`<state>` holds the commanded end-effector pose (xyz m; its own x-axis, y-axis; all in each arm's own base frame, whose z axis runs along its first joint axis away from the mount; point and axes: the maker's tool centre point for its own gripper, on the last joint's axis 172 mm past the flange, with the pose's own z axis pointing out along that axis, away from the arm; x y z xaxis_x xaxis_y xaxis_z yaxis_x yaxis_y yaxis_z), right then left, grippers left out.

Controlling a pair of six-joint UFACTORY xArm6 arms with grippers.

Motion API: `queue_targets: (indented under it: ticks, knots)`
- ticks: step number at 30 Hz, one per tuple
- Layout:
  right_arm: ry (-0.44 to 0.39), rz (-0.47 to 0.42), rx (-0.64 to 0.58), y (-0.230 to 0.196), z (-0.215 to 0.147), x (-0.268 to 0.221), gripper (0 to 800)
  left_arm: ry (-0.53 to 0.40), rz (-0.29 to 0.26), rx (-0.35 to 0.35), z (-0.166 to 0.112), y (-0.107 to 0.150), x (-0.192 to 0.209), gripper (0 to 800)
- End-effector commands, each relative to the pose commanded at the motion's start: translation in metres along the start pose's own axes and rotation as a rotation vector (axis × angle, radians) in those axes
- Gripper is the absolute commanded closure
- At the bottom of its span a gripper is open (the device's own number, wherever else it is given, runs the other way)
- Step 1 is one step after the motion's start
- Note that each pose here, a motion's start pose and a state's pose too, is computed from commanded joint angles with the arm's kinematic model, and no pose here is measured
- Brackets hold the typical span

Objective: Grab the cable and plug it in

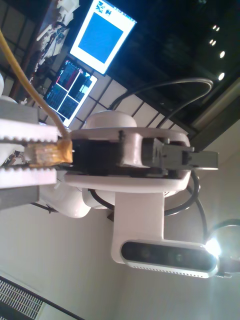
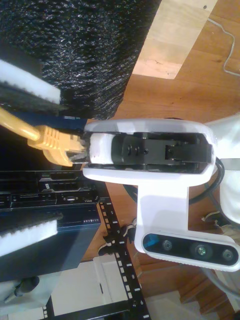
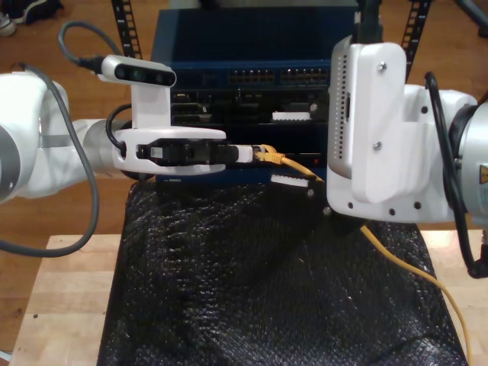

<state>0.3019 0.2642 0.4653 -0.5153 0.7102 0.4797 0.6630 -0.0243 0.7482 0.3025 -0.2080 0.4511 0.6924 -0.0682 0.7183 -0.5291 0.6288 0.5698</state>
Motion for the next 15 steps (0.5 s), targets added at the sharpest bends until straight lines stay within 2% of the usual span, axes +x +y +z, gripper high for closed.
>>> queue_targets:
  ticks: [15]
  knots:
    - [0.009,-0.008,0.017,-0.0076,0.0038,0.0036,369,0.008,0.006,-0.01,0.0007,0.0029,0.0035,780]
